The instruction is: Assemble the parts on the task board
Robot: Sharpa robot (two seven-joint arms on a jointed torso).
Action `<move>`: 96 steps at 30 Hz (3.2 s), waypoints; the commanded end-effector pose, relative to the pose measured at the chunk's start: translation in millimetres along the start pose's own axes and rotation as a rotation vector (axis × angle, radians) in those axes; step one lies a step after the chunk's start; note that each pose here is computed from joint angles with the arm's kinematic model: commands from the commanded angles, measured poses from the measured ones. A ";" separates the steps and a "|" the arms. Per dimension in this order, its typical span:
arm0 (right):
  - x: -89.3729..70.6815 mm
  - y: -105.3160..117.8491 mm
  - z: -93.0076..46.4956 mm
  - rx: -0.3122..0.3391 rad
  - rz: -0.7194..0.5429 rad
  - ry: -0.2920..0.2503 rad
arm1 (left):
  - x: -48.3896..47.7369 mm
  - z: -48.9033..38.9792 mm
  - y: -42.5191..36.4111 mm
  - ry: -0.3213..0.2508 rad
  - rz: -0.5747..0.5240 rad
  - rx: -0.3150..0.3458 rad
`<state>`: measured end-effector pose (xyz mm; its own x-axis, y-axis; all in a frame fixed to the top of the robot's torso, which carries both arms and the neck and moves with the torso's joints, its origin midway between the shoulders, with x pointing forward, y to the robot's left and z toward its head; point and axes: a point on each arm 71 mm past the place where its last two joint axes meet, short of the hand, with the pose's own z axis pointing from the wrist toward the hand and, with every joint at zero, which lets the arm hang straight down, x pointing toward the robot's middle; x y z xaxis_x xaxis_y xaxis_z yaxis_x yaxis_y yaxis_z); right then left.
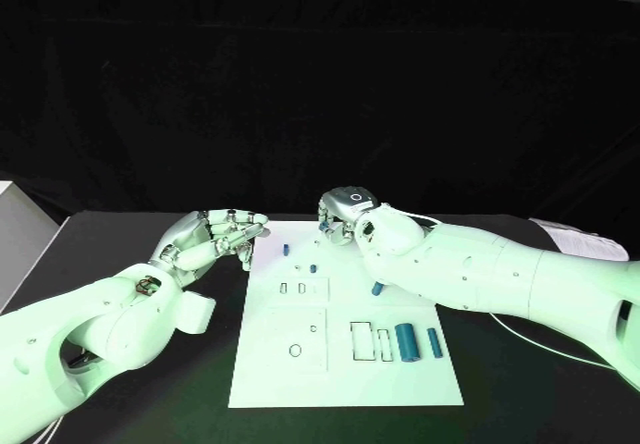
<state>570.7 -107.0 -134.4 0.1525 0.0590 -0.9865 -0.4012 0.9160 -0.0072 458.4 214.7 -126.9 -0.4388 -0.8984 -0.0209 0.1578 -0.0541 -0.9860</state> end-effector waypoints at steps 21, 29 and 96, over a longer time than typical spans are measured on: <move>2.2 0.8 3.9 -0.005 -0.011 0.016 | 1.5 0.9 -0.6 0.019 0.000 0.007; 1.4 -0.2 4.4 -0.007 0.001 0.002 | 1.1 0.8 -0.6 0.017 0.001 0.006; -12.6 -114.0 -51.6 0.330 0.287 0.148 | -14.6 3.6 8.0 -0.002 0.016 -0.008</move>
<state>566.9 -232.0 -128.6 -0.0555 0.2983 -0.9529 -0.1051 0.9473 0.3027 470.5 229.2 -135.0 -0.4115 -0.9107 -0.0357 0.1498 -0.0289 -0.9883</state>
